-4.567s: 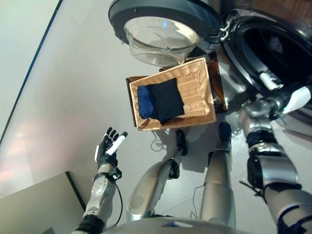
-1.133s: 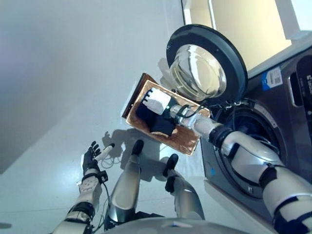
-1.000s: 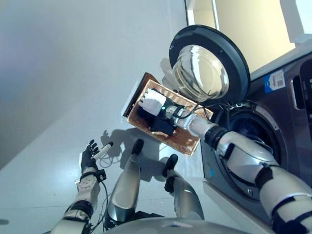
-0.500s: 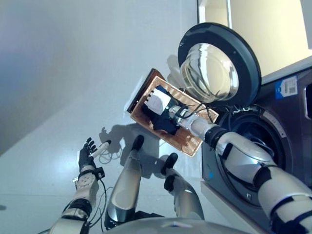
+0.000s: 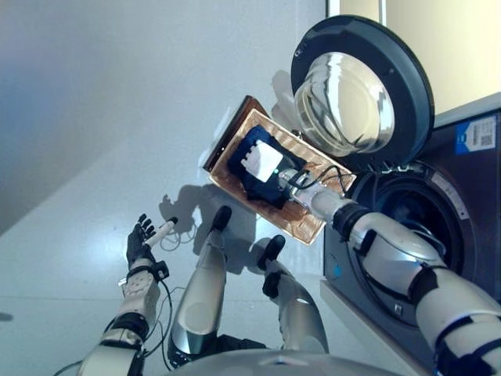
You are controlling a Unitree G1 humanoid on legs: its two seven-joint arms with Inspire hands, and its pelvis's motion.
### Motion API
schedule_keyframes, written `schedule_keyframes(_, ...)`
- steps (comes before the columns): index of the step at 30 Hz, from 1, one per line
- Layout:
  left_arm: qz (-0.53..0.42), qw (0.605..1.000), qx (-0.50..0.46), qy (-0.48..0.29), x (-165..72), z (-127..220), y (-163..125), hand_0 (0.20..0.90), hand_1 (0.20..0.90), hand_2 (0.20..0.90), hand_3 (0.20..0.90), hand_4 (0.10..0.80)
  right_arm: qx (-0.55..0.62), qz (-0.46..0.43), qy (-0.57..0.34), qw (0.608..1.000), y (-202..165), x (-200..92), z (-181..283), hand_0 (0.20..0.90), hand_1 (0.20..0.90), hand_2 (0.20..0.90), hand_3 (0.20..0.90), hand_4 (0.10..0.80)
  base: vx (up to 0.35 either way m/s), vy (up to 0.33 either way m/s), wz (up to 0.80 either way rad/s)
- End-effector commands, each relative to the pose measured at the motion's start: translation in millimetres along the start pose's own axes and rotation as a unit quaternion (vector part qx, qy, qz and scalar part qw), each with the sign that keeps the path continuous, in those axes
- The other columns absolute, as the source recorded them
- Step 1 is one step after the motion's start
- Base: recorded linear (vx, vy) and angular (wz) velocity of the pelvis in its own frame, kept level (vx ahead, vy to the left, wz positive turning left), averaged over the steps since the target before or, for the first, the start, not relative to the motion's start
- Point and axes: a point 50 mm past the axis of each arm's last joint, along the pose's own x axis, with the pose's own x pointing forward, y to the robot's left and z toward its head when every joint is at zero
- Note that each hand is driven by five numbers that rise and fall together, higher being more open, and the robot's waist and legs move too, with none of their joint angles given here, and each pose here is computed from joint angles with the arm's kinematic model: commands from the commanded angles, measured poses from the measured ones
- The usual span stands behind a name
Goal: Pick up the clothes and place them into the washing machine
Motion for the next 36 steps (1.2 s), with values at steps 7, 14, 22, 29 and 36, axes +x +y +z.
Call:
schedule_keyframes(7, 0.007, 0.997, -0.012, -0.075, 2, 28, 13, 0.9, 0.9, 0.9, 0.9, 0.8, 0.027, -0.042, 0.058, 0.997, -15, 0, -33, 0.9, 0.9, 0.9, 0.9, 0.8, 0.001, -0.006, 0.01)
schedule_keyframes(14, -0.009, 0.996, -0.019, -0.089, -1, 32, 7, 0.9, 0.9, 0.9, 0.9, 0.8, 0.028, -0.026, 0.073, 0.997, -6, -6, -43, 0.9, 0.9, 0.9, 0.9, 0.8, 0.004, -0.017, 0.11)
schedule_keyframes(22, -0.027, 0.991, -0.04, -0.126, -2, 49, 3, 0.9, 0.9, 0.9, 0.9, 0.8, 0.038, -0.019, 0.094, 0.995, -6, -4, -50, 0.9, 0.9, 0.9, 0.9, 0.8, -0.003, -0.013, 0.08)
schedule_keyframes(29, -0.049, 0.986, -0.055, -0.149, -6, 60, -6, 0.9, 0.9, 0.9, 0.9, 0.8, 0.049, -0.007, 0.127, 0.991, -4, -6, -64, 0.9, 0.9, 0.9, 0.9, 0.8, -0.007, -0.014, 0.1)
schedule_keyframes(36, -0.057, 0.984, -0.064, -0.154, -8, 61, -7, 0.9, 0.9, 0.9, 0.9, 0.8, 0.056, 0.008, 0.147, 0.988, 0, -8, -71, 0.9, 0.9, 0.9, 0.9, 0.8, 0.024, -0.009, 0.08)
